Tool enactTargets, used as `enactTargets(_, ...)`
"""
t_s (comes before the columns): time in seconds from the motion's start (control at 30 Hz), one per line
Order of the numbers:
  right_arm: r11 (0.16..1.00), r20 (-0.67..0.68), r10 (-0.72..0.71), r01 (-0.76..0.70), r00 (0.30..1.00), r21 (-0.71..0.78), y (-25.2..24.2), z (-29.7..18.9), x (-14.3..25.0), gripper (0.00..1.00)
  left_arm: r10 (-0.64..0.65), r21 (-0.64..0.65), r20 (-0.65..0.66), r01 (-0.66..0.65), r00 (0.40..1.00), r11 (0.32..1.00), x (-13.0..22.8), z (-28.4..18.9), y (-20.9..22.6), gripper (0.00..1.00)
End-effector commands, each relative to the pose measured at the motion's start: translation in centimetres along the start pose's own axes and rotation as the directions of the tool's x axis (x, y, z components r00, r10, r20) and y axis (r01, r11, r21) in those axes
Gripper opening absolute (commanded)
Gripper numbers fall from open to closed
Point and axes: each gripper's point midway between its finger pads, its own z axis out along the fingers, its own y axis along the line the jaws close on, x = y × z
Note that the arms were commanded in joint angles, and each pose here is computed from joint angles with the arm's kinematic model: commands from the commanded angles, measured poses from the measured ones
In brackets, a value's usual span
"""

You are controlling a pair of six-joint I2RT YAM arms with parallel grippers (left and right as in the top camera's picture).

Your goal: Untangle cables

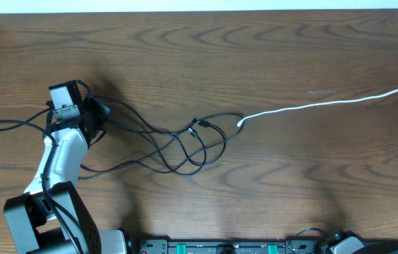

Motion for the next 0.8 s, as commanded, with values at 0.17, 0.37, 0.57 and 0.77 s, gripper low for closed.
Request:
enactTargets(0.17,0.991,-0.079,0.016,-0.026,0.997,-0.132,5.7,1.5,2.1,0.01,0.041,0.047,-0.051,-0.038,0.998,0.998,1.4,-0.1,-1.2,0.07)
enactTargets(0.37,0.956,-0.144,-0.044,0.0,0.989,-0.293,12.4,3.1,5.3,0.01,0.099,0.074,-0.074,-0.093,0.992,0.993,3.2,-0.1,-2.9,0.08)
enactTargets(0.57,0.965,-0.1,-0.099,0.07,0.99,-0.254,14.0,4.1,5.7,0.01,0.128,0.083,-0.088,-0.121,0.988,0.989,4.2,-0.1,-3.7,0.08)
enactTargets(0.77,0.968,-0.08,-0.223,0.211,0.971,-0.134,11.6,4.7,5.8,0.01,0.128,0.082,-0.09,-0.121,0.988,0.989,4.2,-0.1,-3.7,0.08)
